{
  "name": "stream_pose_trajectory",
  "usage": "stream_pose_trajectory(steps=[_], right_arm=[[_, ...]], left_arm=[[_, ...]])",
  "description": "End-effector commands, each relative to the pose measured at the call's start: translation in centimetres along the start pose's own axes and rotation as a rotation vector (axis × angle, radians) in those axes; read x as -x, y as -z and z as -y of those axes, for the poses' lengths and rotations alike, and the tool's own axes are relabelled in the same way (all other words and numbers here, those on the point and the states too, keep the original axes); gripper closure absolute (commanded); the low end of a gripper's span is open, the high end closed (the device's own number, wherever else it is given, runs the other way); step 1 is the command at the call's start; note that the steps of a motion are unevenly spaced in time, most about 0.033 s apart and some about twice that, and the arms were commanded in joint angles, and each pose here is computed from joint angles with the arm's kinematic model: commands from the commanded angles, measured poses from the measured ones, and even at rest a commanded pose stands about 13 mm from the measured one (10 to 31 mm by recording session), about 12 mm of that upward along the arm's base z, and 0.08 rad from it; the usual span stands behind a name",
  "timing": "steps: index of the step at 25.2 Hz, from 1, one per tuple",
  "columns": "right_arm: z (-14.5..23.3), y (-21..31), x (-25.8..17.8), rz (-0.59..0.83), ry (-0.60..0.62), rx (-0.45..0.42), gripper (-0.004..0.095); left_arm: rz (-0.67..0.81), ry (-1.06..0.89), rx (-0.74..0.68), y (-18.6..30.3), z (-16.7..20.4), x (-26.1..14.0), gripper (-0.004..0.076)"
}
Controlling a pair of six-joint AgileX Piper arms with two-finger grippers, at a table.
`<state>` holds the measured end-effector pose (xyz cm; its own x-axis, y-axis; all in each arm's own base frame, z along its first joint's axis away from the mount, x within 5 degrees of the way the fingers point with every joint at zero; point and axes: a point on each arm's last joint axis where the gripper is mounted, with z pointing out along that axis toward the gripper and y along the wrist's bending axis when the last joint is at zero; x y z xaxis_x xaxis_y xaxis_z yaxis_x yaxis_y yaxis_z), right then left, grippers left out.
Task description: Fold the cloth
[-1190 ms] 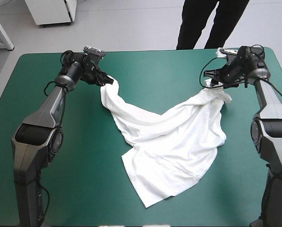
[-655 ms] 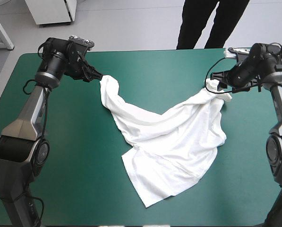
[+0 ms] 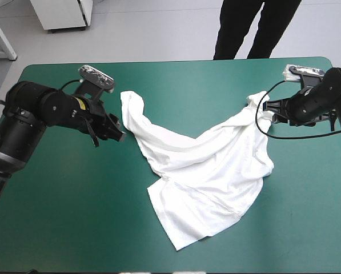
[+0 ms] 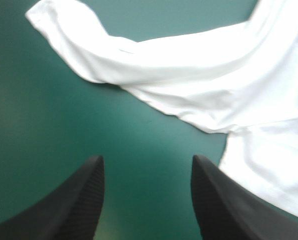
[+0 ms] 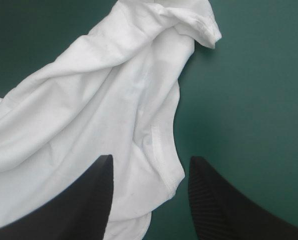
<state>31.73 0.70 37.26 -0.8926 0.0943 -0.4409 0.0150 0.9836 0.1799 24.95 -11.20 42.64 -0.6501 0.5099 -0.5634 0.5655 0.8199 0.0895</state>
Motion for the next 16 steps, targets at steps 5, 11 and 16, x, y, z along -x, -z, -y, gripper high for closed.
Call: stream_pose_trajectory(steps=[5, 11, 16], right_arm=[[-0.2, 2.2, -0.2, 0.046, 0.009, 0.009, 0.0463], [-0.2, 2.2, -0.1, 0.054, 0.009, 0.009, 0.0463], [-0.2, 2.2, -0.2, 0.048, 0.002, 0.009, 0.0463]], left_arm=[[-0.089, -0.069, -0.144, -1.0, 5.9, -1.6, 0.0339], [-0.26, -0.148, -0.185, -6.0, 10.3, -4.4, 0.0385], [-0.368, -0.165, -0.131, -10.4, 11.0, -4.4, 0.0385]])
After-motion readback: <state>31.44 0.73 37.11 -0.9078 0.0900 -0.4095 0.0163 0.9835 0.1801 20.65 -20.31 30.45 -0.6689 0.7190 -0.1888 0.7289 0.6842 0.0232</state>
